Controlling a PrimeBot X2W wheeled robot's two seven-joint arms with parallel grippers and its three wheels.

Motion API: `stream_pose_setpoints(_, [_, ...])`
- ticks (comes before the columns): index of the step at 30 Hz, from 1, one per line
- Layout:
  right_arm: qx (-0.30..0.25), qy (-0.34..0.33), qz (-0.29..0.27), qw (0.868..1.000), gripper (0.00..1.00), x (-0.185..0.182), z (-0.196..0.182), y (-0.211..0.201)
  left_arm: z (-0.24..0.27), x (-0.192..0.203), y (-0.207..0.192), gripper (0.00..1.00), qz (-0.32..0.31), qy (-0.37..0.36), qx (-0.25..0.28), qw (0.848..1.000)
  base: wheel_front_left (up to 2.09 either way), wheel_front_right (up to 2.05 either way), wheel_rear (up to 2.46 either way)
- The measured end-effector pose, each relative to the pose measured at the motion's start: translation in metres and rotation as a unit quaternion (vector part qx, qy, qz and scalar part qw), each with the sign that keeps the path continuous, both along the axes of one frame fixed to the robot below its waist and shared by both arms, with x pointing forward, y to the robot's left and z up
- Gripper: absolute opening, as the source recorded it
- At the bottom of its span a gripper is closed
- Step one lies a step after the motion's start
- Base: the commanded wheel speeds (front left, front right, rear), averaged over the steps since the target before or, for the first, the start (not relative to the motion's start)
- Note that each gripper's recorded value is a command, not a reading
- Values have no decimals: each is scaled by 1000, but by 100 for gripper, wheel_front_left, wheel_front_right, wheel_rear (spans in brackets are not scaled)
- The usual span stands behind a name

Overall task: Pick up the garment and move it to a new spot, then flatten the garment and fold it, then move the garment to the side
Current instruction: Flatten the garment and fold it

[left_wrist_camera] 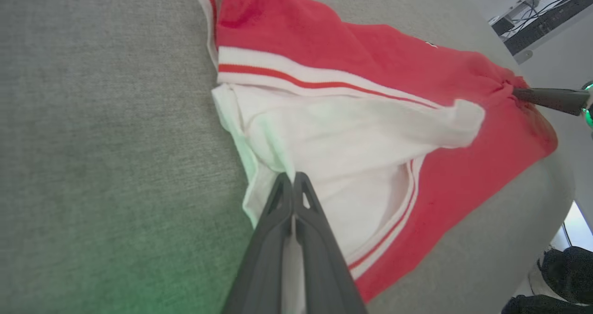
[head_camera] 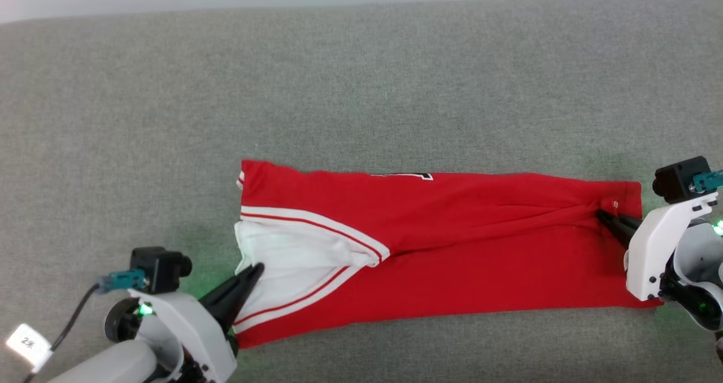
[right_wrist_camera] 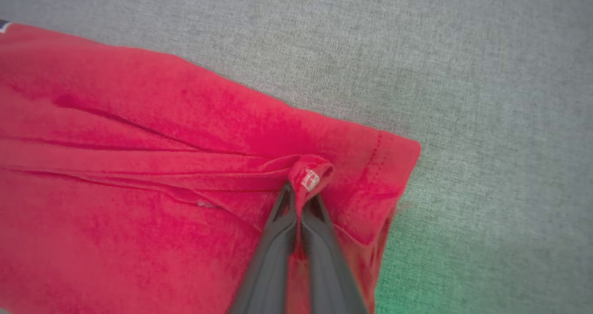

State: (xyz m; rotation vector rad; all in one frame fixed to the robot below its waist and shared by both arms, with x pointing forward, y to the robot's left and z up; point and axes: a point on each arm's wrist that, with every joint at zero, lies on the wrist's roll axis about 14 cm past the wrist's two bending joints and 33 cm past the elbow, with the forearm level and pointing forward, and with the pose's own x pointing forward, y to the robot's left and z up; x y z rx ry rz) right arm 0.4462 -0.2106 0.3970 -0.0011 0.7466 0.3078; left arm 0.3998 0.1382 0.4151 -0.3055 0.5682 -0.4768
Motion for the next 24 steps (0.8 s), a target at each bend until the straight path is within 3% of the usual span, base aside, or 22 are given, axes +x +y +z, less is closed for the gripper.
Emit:
stream_pose_setpoints(8, [1, 8, -4, 1000, 0, 1, -11, 4, -23, 8, -1, 0, 14, 7, 17, 1000, 0, 0, 0])
stream_pose_setpoints(9, [1, 8, -3, 1000, 7, 1, -11, 4, -24, 9, -2, 0, 16, 7, 16, 1000, 0, 0, 0])
stream_pose_setpoints(11, [3, 6, -4, 1000, 48, 1, -10, 5, -22, 12, -3, 0, 21, 3, 9, 1000, 0, 0, 0])
stream_pose_setpoints(12, [4, 4, -4, 1000, 100, 0, -9, 6, -21, 13, -4, 11, 26, 0, 5, 1000, 0, 0, 0])
stream_pose_setpoints(14, [8, 1, -3, 1000, 100, -2, -6, 8, -17, 14, -3, 49, 30, -6, 3, 1000, 0, 0, 0])
stream_pose_setpoints(15, [13, -1, -4, 1000, 100, -2, -4, 9, -15, 15, -3, 80, 33, -10, 0, 999, 0, 0, 0])
stream_pose_setpoints(16, [19, -3, -4, 1000, 100, -3, -1, 11, -13, 14, -2, 98, 36, -14, -1, 999, 0, 0, 0])
stream_pose_setpoints(24, [21, -36, -21, 999, 100, -10, 33, -8, 25, 16, 5, 100, 77, -72, -16, 994, 0, 0, 0])
